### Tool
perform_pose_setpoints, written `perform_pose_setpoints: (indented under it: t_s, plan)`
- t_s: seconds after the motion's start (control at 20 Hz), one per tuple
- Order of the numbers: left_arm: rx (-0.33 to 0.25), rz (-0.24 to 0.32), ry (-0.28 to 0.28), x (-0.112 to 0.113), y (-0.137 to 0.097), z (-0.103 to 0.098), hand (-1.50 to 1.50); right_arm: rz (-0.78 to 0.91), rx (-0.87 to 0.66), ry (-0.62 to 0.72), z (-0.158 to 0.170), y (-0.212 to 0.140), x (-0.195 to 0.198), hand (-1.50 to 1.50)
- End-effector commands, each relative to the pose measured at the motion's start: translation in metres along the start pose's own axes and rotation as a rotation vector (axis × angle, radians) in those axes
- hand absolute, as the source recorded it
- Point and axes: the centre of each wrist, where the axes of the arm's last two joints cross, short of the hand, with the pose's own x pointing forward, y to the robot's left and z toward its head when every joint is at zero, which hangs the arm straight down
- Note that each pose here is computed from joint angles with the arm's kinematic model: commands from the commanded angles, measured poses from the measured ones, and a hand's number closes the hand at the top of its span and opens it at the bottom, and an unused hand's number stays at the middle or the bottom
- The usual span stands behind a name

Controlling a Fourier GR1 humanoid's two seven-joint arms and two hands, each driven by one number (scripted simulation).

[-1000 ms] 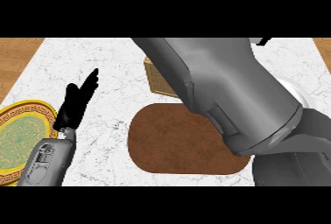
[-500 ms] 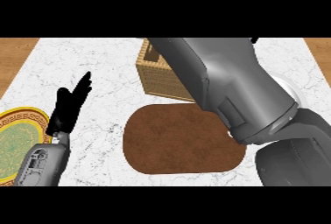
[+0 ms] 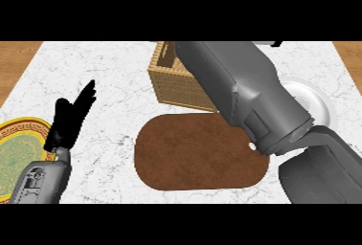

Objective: Pick the lemon from the cutting board and place it in the basket

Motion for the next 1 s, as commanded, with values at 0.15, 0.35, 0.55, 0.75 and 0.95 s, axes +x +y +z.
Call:
perform_pose_setpoints:
  t_s: [0.15, 0.35, 0.55, 0.75, 0.95]
  plan:
    - [-0.008, 0.014, -0.007, 0.009, -0.003, -0.004, 0.0, -0.216, 0.055, 0.102, -0.014, 0.028, -0.028, -1.5]
    - [0.017, 0.009, -0.001, 0.005, -0.006, -0.004, 0.0, -0.27, 0.024, 0.052, -0.009, 0.06, -0.043, -1.5]
    - [0.005, 0.006, -0.002, -0.001, 0.002, 0.003, 0.0, -0.387, -0.093, 0.041, -0.008, 0.061, -0.044, -1.5]
    - [0.009, 0.02, 0.011, -0.001, -0.014, 0.011, 0.0, -0.479, -0.243, 0.063, -0.018, 0.035, -0.039, -1.5]
    - [0.03, 0.015, 0.014, 0.002, -0.006, 0.0, 0.0, -0.527, -0.334, 0.112, -0.034, 0.026, -0.054, -1.5]
